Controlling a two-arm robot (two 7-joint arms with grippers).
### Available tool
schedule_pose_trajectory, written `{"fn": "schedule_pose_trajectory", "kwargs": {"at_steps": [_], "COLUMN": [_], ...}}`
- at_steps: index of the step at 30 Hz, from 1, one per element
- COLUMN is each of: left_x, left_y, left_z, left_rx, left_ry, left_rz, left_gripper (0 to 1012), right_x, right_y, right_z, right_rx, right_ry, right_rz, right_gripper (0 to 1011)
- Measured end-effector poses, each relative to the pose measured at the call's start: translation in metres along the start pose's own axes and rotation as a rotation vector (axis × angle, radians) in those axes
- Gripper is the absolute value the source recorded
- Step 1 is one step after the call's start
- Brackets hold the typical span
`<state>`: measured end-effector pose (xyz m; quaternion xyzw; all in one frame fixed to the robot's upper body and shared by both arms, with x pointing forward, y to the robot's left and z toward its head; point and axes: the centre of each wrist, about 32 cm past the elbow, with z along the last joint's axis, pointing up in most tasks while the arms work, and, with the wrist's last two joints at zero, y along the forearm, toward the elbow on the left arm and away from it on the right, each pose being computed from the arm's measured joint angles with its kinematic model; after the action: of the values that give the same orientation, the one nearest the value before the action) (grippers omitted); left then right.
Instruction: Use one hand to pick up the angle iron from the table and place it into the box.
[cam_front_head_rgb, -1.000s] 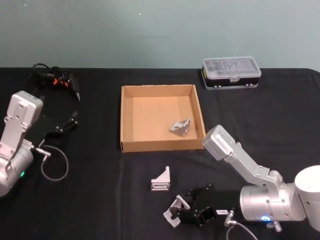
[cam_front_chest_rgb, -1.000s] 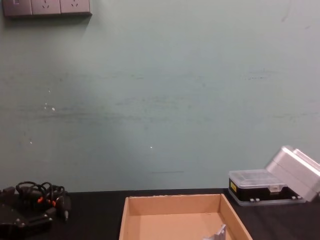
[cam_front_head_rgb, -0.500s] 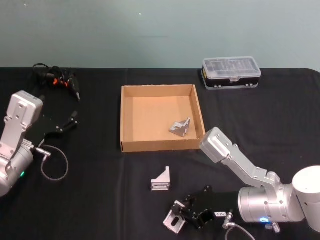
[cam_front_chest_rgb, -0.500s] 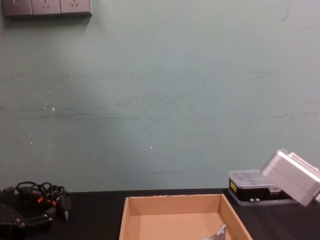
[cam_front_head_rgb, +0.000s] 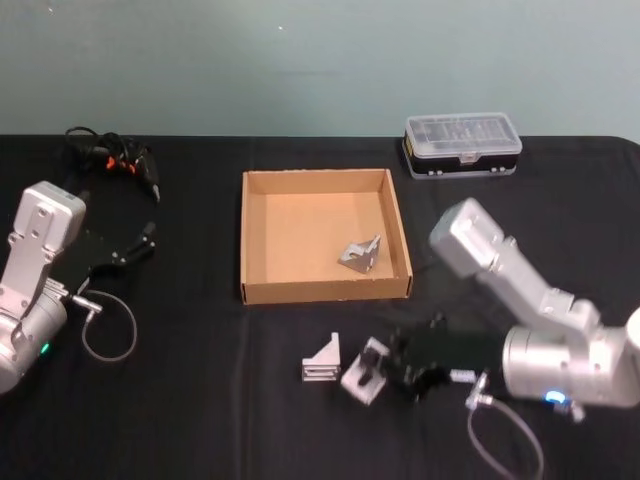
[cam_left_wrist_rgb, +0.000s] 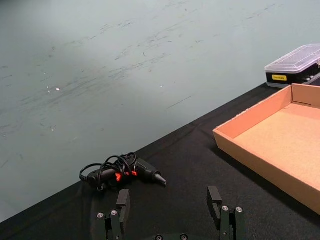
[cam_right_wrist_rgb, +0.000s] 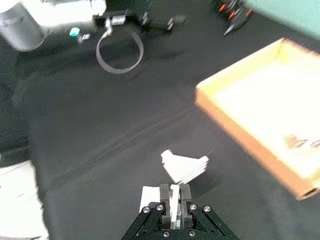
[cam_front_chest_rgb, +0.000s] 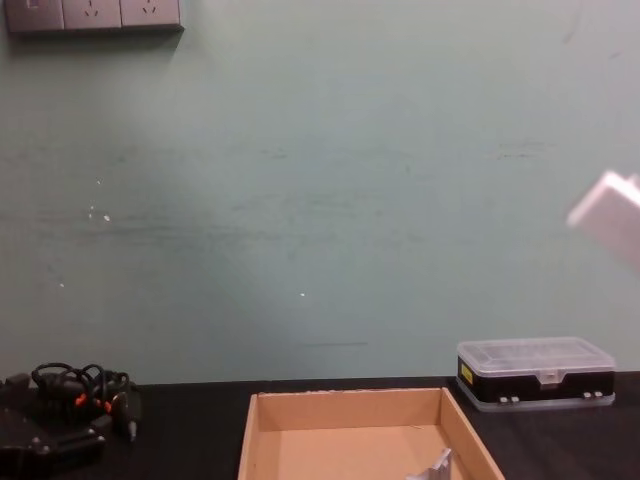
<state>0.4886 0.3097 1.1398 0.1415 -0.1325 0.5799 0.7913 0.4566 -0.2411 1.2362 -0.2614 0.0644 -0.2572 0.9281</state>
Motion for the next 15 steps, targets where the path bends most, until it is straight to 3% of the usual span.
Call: {"fn": "schedule_pose_trajectory", "kwargs": {"at_steps": [4, 8, 15], "left_x": [0.0, 0.0, 0.0], "left_y": [0.0, 0.0, 0.0], "left_z": [0.0, 0.0, 0.0], "left_rx": [0.0, 0.0, 0.0], "left_ry": [0.0, 0.0, 0.0], "left_rz": [0.0, 0.0, 0.0], "left_gripper": [1011, 1011, 1011], "right_x": [0.009, 0.022, 0.05], "right_y": [-0.008, -0.007, 0.017], "right_z": [0.014, 0.025, 0.036], "right_rx": [0.04, 0.058, 0.067], "right_ry": [-0.033, -0.064, -0.081], "right_rz": [-0.051, -0.091, -0.124], "right_gripper": [127, 127, 127]}}
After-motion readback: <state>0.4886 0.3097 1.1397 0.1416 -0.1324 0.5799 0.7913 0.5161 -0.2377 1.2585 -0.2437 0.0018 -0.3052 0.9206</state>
